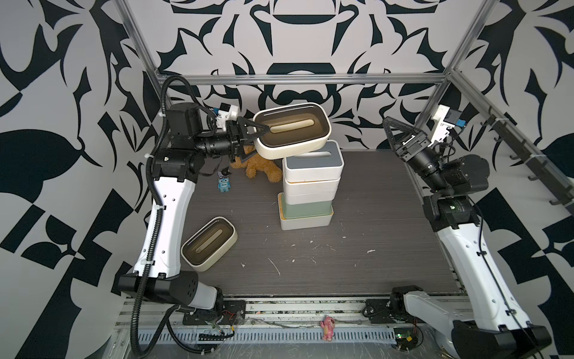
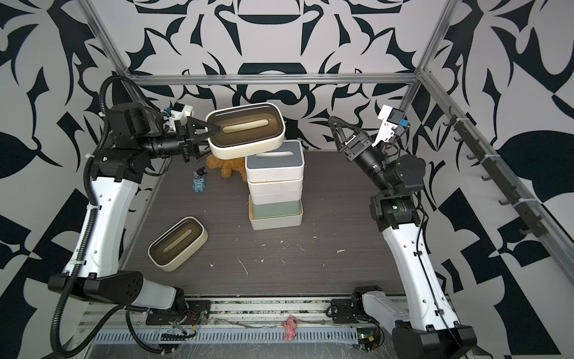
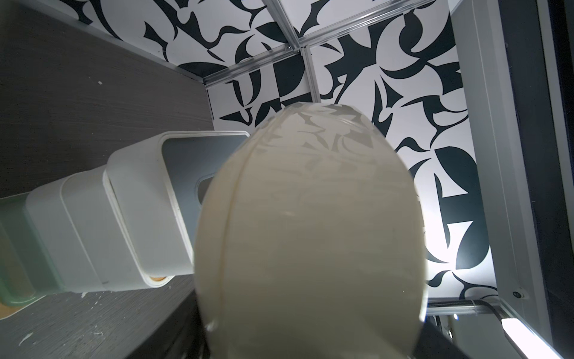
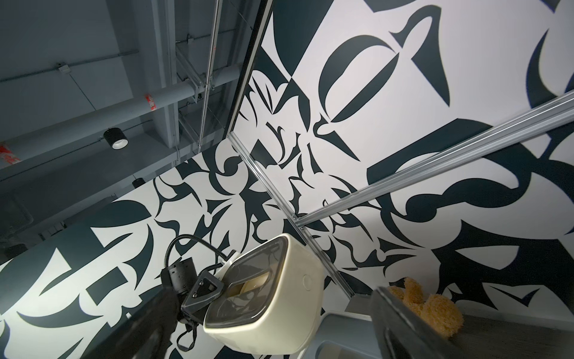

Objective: Stack the tissue boxes
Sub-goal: Place the tissue box at the tissue box.

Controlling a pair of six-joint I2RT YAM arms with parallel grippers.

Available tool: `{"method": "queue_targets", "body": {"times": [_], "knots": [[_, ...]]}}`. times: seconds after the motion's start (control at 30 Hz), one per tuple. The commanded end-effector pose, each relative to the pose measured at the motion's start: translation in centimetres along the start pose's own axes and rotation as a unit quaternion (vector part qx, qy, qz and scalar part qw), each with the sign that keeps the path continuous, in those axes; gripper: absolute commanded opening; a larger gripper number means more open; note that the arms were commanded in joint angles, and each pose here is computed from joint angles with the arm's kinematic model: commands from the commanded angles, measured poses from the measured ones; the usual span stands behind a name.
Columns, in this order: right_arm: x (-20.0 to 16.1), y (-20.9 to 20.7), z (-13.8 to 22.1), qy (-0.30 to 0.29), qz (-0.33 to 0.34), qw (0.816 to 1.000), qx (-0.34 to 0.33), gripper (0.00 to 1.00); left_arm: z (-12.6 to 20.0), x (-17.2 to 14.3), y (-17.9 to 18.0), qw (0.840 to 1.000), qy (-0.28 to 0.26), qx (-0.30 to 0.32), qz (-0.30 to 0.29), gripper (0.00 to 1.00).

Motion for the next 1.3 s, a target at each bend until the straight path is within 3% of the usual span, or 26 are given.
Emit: {"method": "queue_targets", "body": {"times": [0.0, 0.27, 0.6, 1.27], "knots": [[-0.7, 1.0, -0.5, 0.042, 0.046, 0.998, 0.018, 1.00, -0.5, -0.6, -1.5, 1.000, 0.017, -0.003, -0.024, 0.25], [-2.9, 0.6, -1.0, 0.146, 0.035, 0.989, -0.002, 0.99, -2.9, 0.1, -1.1, 0.999, 0.044, 0.000, -0.009, 0.24], [-4.0, -0.1, 0.4, 0.148, 0.041, 0.987, -0.043, 0.98, -5.3, 0.6, -0.3, 0.997, 0.075, 0.012, 0.019, 0.24], [-5.1, -1.6, 1.1, 0.161, 0.028, 0.983, -0.086, 0.96, -5.9, -0.2, 1.5, 0.993, 0.107, 0.008, 0.057, 0.30]]}}
Point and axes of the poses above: each gripper's point midway between its finger pads, its own z axis back along the fingers, its own y axis along the line the jaws close on, x = y × z, the point moved 9 cm from there along z, back along the fingers, and after that the axes turned 5 degrees about -z, right-handed, at the moved point
